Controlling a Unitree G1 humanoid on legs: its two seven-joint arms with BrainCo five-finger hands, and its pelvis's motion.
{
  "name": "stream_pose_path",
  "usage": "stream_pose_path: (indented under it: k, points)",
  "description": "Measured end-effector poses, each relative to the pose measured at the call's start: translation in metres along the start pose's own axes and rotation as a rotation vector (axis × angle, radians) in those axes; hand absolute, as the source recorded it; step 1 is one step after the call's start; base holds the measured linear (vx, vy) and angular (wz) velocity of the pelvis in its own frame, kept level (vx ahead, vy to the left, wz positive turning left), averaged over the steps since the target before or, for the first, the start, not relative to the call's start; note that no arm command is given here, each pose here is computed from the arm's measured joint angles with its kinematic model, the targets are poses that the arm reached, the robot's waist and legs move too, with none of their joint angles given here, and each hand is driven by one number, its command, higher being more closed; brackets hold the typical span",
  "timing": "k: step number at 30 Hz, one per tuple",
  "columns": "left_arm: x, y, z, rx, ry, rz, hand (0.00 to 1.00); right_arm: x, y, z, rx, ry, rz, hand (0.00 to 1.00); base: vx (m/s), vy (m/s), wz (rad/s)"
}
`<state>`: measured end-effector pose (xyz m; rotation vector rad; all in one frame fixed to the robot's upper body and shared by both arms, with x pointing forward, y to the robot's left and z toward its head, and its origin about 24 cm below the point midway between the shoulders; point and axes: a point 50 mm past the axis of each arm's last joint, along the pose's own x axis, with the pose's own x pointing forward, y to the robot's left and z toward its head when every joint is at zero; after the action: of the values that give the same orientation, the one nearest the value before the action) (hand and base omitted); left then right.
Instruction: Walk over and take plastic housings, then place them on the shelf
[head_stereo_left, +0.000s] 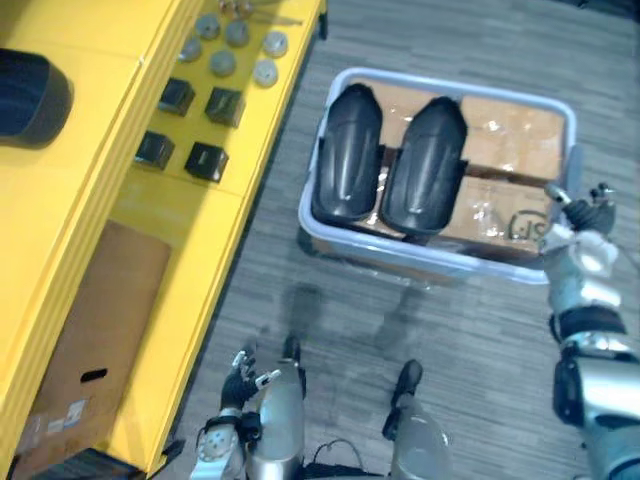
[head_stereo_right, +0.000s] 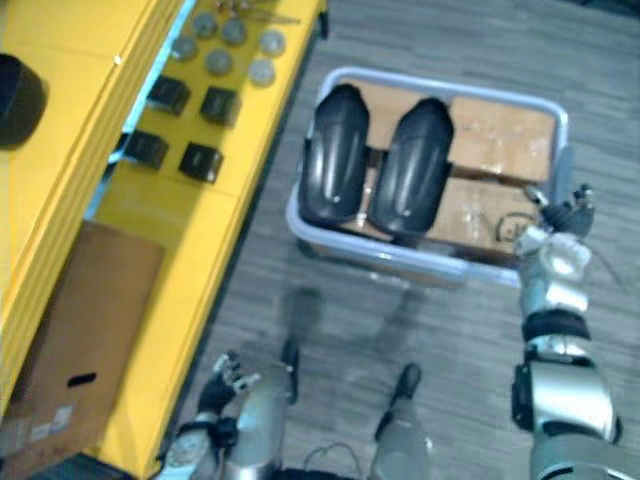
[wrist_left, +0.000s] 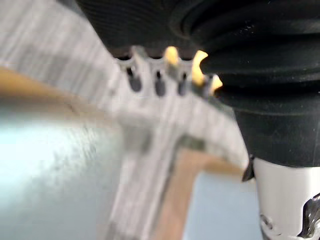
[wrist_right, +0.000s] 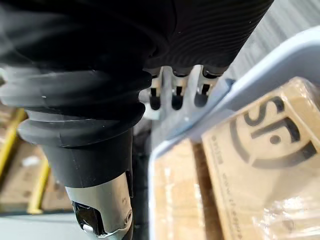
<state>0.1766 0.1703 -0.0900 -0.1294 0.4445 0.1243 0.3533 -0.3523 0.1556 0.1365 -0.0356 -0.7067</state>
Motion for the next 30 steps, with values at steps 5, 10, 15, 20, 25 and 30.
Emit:
stream_pose_path:
  k: [5,10,15,20,25,30]
  points:
    - [0.002,-0.01,0.001,-0.017,-0.018,-0.027,0.0,0.008,-0.002,0.029,-0.042,-0.047,-0.007,0.0,-0.06,0.029,0.07]
    - [0.005,-0.014,0.001,-0.054,-0.017,-0.029,0.0,0.011,-0.001,0.054,-0.074,-0.103,-0.004,0.0,-0.02,0.014,0.01]
    - [0.007,-0.022,0.002,-0.067,-0.011,-0.057,0.0,0.012,0.0,0.071,-0.167,-0.137,0.003,0.0,-0.01,0.007,0.0]
    - [0.007,-0.024,0.001,-0.099,-0.006,-0.053,0.0,0.013,0.007,0.069,-0.211,-0.104,0.035,0.0,-0.03,0.03,0.01]
    - [0.007,-0.029,-0.001,-0.092,-0.003,-0.071,0.0,0.013,0.005,0.071,-0.242,-0.103,0.049,0.0,-0.03,0.019,0.03]
    - [0.007,-0.036,-0.003,-0.088,0.008,-0.093,0.0,0.012,0.01,0.065,-0.336,-0.079,0.108,0.0,0.0,0.004,0.01]
